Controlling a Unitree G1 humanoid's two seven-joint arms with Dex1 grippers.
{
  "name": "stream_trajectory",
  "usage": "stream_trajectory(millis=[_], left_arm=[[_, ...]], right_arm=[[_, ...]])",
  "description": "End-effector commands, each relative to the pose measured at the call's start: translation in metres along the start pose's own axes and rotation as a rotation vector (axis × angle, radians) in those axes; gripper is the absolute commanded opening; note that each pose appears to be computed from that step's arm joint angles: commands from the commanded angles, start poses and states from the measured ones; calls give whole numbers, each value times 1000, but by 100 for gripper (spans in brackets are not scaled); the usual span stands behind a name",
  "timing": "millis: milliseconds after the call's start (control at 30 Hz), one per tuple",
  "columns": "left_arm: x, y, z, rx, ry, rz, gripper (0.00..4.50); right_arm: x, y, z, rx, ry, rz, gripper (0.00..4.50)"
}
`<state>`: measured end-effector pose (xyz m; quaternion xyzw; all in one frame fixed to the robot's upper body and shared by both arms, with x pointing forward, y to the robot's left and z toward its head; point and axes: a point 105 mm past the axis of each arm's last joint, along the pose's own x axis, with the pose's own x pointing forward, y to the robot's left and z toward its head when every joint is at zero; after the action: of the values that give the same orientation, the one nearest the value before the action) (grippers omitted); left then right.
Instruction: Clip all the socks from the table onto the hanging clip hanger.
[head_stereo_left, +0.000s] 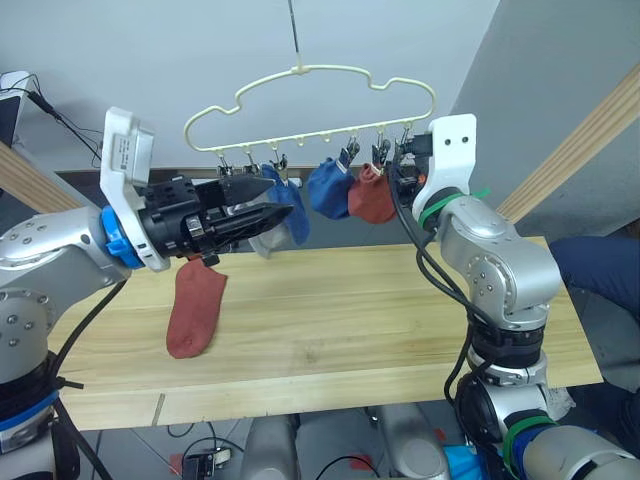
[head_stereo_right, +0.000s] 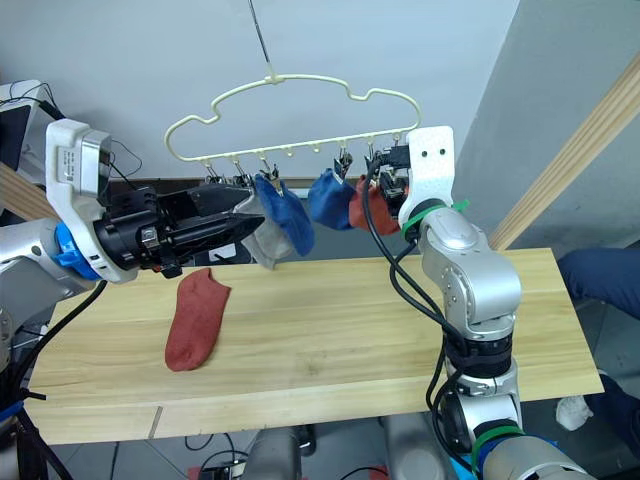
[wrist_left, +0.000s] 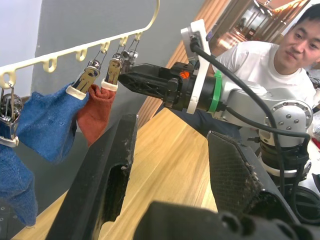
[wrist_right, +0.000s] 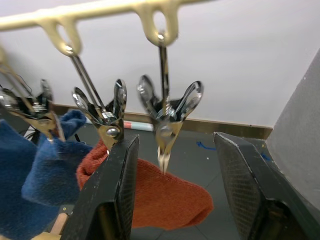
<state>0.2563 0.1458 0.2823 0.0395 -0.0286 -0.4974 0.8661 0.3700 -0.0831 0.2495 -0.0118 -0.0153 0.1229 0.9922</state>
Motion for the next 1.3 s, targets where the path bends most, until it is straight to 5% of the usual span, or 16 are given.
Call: stream_trajectory(millis=[33,1033,1133,1300], left_arm=[[-5,-6,13,63,-27,2,258],[-3,-4,10,59,-37,27,258],[-3,-5,10,61,-36,31,258],[-2,-5,10,62,-36,33,258]], right_arm=[[-1,1,21,-16,-83,-4,245],[13,8,47,6,-141,0,245],[14,9,46,3,-135,1,189],[14,7,45,2,-133,-6,33]])
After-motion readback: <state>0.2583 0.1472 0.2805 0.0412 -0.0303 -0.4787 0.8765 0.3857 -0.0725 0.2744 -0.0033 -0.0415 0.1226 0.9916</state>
